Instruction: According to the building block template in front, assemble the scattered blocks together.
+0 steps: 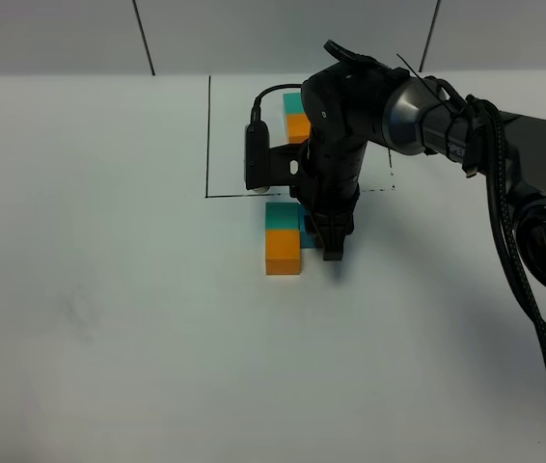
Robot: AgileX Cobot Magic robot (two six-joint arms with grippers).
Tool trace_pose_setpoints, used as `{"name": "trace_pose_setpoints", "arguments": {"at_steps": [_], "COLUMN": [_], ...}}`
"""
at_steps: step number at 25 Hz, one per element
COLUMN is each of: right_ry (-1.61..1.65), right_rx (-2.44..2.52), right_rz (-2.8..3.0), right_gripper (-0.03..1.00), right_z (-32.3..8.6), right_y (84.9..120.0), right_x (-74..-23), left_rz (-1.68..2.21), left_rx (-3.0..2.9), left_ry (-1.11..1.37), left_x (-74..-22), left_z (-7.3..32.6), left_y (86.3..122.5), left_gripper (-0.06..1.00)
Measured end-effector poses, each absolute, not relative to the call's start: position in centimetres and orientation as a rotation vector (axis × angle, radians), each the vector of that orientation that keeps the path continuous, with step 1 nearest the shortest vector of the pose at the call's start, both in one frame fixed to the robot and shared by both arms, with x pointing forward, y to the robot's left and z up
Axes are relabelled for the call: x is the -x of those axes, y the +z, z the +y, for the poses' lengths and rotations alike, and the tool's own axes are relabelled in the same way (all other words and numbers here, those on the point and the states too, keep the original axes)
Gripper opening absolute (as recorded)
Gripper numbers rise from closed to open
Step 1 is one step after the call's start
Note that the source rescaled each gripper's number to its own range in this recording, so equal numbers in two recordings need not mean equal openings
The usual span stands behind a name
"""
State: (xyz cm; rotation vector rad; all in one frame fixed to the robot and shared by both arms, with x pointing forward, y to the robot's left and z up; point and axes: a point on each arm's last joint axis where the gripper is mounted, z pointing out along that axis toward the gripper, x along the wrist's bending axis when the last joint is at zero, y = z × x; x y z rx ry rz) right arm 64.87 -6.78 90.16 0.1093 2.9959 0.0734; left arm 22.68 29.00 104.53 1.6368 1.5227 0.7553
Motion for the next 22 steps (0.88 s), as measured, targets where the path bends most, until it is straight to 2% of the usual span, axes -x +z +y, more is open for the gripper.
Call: {"name": "trace_pose_setpoints", "arguments": {"at_steps": [4,7,11,16,19,22], "right_ry": [0.073,0.078,0.079,0.037,0.006,0.014], "right_rx": [-0.109,-0.118,-0.166,-0.247,-0.337,-0.543], "right_rz": [2.996,2.992,2.987,2.952,2.942,2.933], "right_gripper": [0.0,0.06,0.29,0.61,0.72,0.75], "right_z": [-6.8,-6.7,-6.7,-6.9,-7.7,-9.4], "right_y": [90.2,89.9,89.4,90.8,92.5,94.9], "right_x": [-64.9,-65.0,-65.1,-65.5,-65.4,-65.5], "left_rz": [1.523,1.523,1.523,1.523,1.523,1.523], "left_rx": [-1.637,-1.637,-1.637,-1.637,-1.637,-1.637], "left_ry": [0.755,0.755,0.755,0.755,0.755,0.755], "left_x": [-22.7,-22.7,-22.7,-22.7,-22.7,-22.7], "left_z": [29.0,29.0,29.0,29.0,29.0,29.0], "left_y": [104.5,104.5,104.5,104.5,104.5,104.5], "left_gripper": [0.72,0.72,0.72,0.72,0.72,0.72]}}
